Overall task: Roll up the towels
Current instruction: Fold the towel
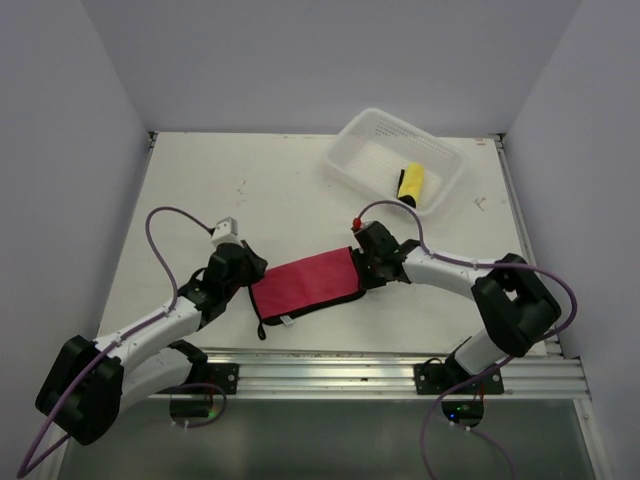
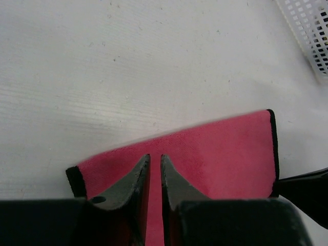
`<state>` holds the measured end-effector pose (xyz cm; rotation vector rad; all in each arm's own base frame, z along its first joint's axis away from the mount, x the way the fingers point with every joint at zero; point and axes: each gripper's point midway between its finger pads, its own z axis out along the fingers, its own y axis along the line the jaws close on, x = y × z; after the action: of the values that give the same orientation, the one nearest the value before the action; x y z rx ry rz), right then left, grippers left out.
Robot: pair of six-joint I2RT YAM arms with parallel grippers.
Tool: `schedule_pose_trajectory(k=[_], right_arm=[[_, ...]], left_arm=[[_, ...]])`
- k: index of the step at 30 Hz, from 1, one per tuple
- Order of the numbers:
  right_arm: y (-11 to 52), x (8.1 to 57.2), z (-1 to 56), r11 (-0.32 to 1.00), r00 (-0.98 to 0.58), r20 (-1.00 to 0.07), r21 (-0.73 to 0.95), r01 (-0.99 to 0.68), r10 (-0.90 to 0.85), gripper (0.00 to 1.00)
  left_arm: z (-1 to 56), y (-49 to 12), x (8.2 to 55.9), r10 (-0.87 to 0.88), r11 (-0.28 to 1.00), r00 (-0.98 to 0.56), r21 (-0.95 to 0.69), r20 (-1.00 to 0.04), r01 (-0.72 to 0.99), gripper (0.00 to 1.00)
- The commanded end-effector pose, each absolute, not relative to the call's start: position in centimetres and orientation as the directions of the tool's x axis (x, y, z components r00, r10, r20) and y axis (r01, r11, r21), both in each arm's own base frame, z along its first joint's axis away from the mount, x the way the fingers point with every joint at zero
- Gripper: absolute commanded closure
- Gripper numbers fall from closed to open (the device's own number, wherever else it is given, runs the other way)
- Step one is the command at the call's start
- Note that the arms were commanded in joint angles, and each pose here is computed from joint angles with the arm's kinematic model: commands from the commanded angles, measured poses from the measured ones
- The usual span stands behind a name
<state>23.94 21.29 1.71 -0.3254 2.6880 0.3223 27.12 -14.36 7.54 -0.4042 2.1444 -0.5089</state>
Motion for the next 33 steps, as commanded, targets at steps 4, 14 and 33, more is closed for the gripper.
schedule_pose_trajectory(k=[4, 14, 33], right_arm=[[21.6, 25.1, 4.9, 0.944, -0.857, -0.491, 0.179, -0.279, -0.16, 0.78], [21.3, 25.9, 6.2, 0.955, -0.849, -0.504, 0.143, -0.26, -0.156, 0.73], [19.4, 24.3, 0.5, 0.972, -0.895, -0.41, 0.069, -0.224, -0.177, 0.68]], left_arm=[[9.5, -14.8, 27.7, -0.453, 0.859, -0.548, -0.509, -0.703, -0.056, 0.76], [12.1, -14.4, 28.0, -0.434, 0.873, -0.531, -0.486, -0.728, -0.046, 0.31], [19.6, -11.7, 28.1, -0.373, 0.917, -0.482, -0.395, -0.793, -0.06, 0.0]])
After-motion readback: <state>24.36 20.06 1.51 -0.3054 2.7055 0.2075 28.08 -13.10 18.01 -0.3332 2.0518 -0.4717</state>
